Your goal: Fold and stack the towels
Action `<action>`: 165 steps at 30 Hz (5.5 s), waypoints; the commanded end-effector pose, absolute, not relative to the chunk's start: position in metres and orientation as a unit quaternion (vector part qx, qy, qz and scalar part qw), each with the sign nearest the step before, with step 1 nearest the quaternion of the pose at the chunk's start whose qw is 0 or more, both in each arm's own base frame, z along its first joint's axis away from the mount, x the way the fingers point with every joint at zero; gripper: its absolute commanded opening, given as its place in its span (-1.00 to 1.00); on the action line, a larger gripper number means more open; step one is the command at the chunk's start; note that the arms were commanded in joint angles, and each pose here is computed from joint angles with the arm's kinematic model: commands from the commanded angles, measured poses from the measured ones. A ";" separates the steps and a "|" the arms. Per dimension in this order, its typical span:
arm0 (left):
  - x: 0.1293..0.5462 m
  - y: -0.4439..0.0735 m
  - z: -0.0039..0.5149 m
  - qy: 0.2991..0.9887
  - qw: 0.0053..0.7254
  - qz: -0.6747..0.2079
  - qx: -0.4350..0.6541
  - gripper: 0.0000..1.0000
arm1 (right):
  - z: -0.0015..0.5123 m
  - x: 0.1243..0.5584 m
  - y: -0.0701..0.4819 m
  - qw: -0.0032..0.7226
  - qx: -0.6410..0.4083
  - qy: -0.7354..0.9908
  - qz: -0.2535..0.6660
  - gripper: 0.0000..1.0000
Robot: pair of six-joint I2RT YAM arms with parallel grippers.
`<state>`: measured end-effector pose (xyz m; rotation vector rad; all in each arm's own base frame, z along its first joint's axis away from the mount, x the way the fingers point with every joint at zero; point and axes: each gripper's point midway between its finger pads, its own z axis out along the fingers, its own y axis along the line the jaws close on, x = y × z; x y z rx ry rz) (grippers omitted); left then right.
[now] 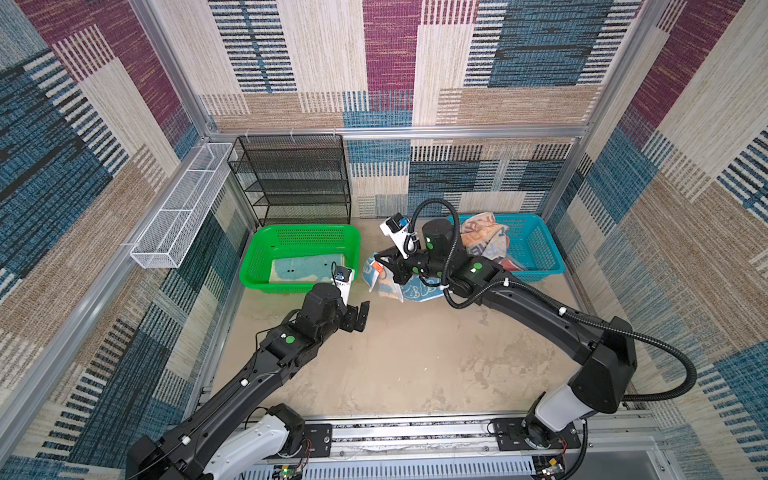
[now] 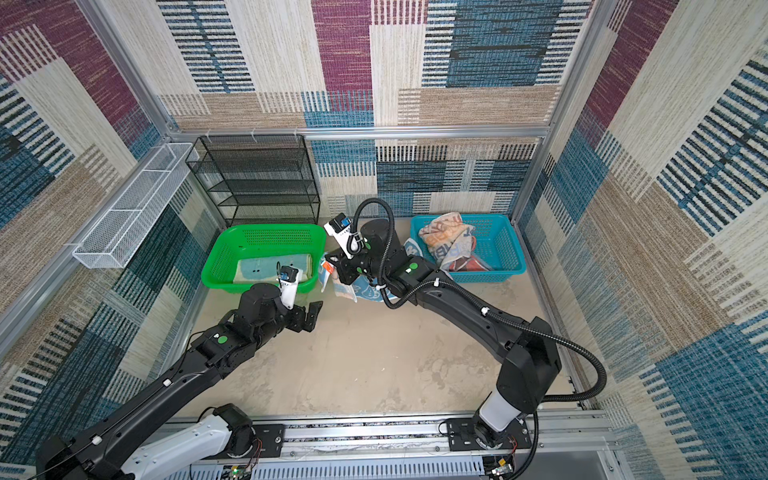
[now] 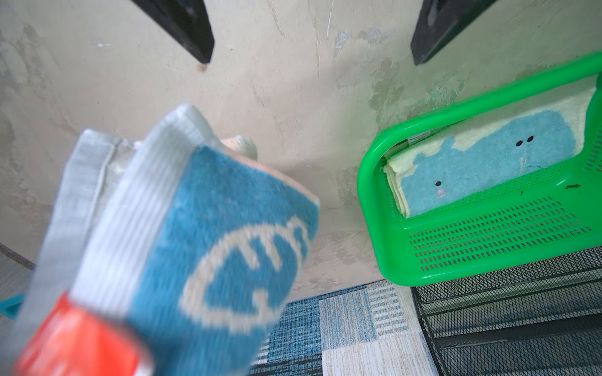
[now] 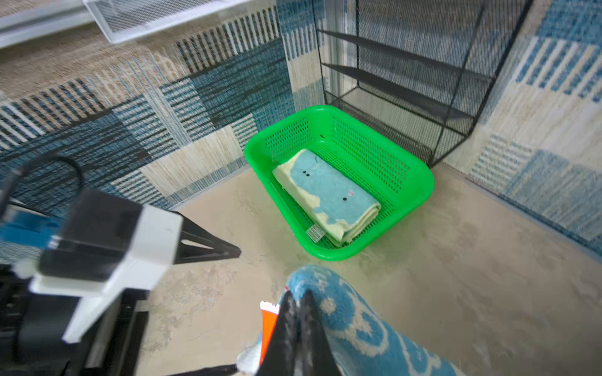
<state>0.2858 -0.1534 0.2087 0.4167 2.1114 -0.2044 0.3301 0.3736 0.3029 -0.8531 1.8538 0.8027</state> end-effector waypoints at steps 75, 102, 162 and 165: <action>0.391 -0.233 0.118 0.908 0.354 -0.005 0.226 -1.00 | 0.082 0.338 0.277 0.326 -0.212 0.884 0.258 0.05; 0.425 -0.215 0.161 0.932 0.333 -0.001 0.139 -1.00 | 0.089 0.298 0.285 0.383 -0.289 0.821 0.309 0.09; 0.431 -0.206 0.152 0.936 0.325 -0.010 0.136 -1.00 | 0.038 0.329 0.319 0.369 -0.278 0.819 0.339 -1.00; 0.431 -0.205 0.153 0.936 0.326 -0.014 0.134 -1.00 | 0.048 0.335 0.311 0.384 -0.263 0.825 0.320 -1.00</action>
